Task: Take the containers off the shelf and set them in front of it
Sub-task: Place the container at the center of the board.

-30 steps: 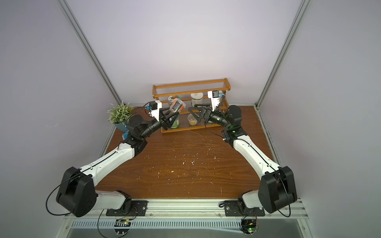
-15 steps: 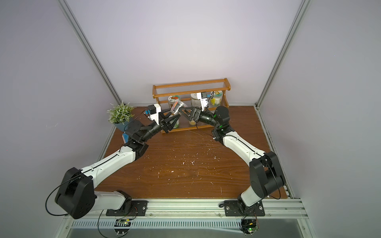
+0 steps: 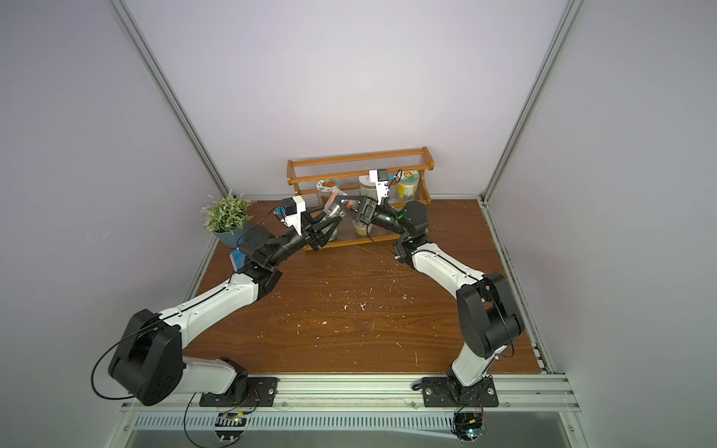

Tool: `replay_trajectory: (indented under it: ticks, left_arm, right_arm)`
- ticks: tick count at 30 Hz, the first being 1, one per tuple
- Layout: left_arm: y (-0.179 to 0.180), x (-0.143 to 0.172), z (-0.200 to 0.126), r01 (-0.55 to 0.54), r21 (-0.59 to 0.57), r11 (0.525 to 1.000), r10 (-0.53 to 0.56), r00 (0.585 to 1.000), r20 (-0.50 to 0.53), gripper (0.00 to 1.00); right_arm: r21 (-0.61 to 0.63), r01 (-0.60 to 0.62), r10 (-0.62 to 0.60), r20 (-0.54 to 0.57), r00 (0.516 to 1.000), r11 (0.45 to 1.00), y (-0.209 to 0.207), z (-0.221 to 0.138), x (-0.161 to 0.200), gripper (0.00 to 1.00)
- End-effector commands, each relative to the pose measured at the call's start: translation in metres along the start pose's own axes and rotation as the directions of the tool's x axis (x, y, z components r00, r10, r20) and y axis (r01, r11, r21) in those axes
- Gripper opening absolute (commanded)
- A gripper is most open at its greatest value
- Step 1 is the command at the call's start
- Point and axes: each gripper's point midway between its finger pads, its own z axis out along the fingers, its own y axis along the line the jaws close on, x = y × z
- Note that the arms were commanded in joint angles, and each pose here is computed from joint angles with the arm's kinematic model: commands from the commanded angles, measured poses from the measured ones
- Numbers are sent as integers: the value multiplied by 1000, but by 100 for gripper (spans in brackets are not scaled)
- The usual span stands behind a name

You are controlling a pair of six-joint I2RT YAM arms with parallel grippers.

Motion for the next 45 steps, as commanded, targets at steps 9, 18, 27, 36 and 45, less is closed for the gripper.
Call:
replay_trajectory:
  ticks: [9, 18, 27, 36, 45]
  left_arm:
    - [-6, -1, -1, 8, 25, 1000, -9, 1000, 6, 79]
    - [15, 6, -32, -14, -81, 997, 3, 991, -137, 100]
    - [36, 44, -86, 5, -343, 939, -125, 937, -327, 100]
    - [80, 61, -140, -25, -649, 760, -227, 926, -302, 100]
    - [103, 71, -179, -50, -761, 647, -275, 916, -293, 100]
  right_arm:
    - [-71, 164, -165, -5, 986, 984, 41, 4, -6, 72]
    - [198, 481, -458, -153, 876, 854, -4, -5, 8, 71]
    - [342, 646, -552, -338, 762, 682, -74, -27, 81, 70]
    - [376, 736, -591, -440, 676, 563, -128, 0, 163, 70]
    - [430, 751, -569, -490, 660, 501, -177, 7, 206, 70]
